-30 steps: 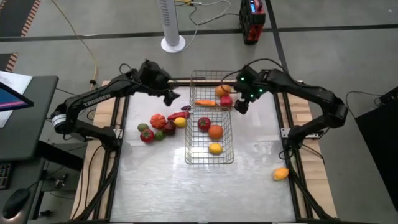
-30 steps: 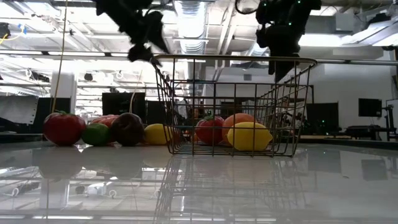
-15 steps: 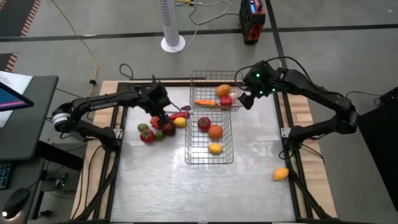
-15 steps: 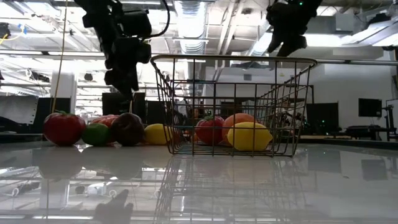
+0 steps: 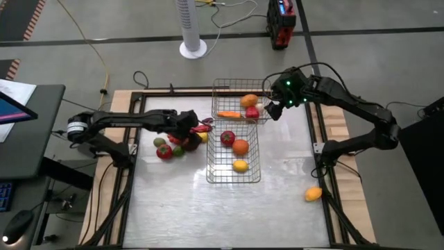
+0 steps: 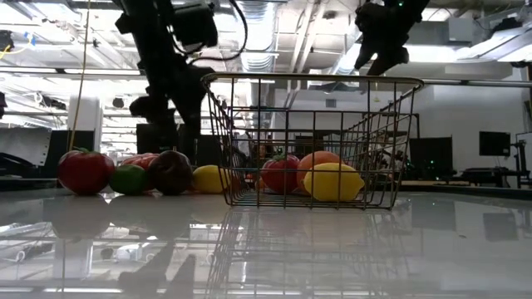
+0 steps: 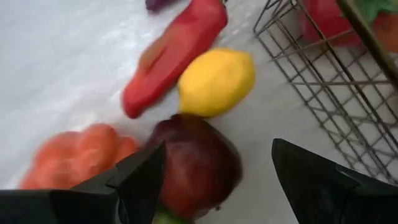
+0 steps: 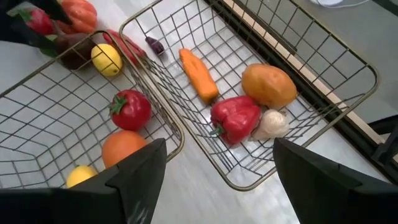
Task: Sort produce into baskets
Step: Put the apple into the bottom wire basket
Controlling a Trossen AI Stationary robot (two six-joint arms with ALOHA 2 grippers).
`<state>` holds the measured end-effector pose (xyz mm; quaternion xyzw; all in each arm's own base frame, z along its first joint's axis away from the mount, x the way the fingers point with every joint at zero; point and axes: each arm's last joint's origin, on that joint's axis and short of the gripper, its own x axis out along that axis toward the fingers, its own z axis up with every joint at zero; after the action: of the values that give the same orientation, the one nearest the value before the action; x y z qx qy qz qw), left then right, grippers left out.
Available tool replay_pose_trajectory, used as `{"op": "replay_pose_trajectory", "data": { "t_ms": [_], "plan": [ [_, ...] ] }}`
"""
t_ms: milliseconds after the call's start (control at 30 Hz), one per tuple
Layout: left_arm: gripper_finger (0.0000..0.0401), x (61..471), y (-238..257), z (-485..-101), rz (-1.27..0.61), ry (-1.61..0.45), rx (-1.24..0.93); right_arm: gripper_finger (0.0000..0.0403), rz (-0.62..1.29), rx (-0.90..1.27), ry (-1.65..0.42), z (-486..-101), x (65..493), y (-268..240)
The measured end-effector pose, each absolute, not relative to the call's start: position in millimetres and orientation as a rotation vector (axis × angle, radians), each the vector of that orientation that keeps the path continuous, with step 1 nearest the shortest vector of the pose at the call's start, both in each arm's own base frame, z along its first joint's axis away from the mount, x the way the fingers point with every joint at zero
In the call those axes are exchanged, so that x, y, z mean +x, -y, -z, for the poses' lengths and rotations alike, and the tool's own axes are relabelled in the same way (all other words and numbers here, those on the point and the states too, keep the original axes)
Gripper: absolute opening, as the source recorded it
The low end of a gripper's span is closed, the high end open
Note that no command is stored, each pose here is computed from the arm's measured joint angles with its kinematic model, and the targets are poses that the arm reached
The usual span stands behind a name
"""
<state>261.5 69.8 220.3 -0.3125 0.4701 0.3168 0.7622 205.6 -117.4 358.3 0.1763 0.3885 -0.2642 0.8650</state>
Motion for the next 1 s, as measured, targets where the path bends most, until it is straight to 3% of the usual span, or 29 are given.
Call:
{"op": "replay_pose_trajectory", "data": {
  "t_ms": [267,767,1000],
  "plan": [
    [0.0279,273,-59,-197,-0.725,-1.114,-0.655,0.0321,0.539,0.342,-0.837,-357,205,117],
    [0.0280,263,-33,-194,-0.773,-1.242,-0.604,0.0321,0.517,0.308,-0.867,-356,203,116],
    [0.0320,263,-33,-193,-0.772,-1.246,-0.616,0.0321,0.515,0.305,-0.866,-356,203,116]
  ]
}}
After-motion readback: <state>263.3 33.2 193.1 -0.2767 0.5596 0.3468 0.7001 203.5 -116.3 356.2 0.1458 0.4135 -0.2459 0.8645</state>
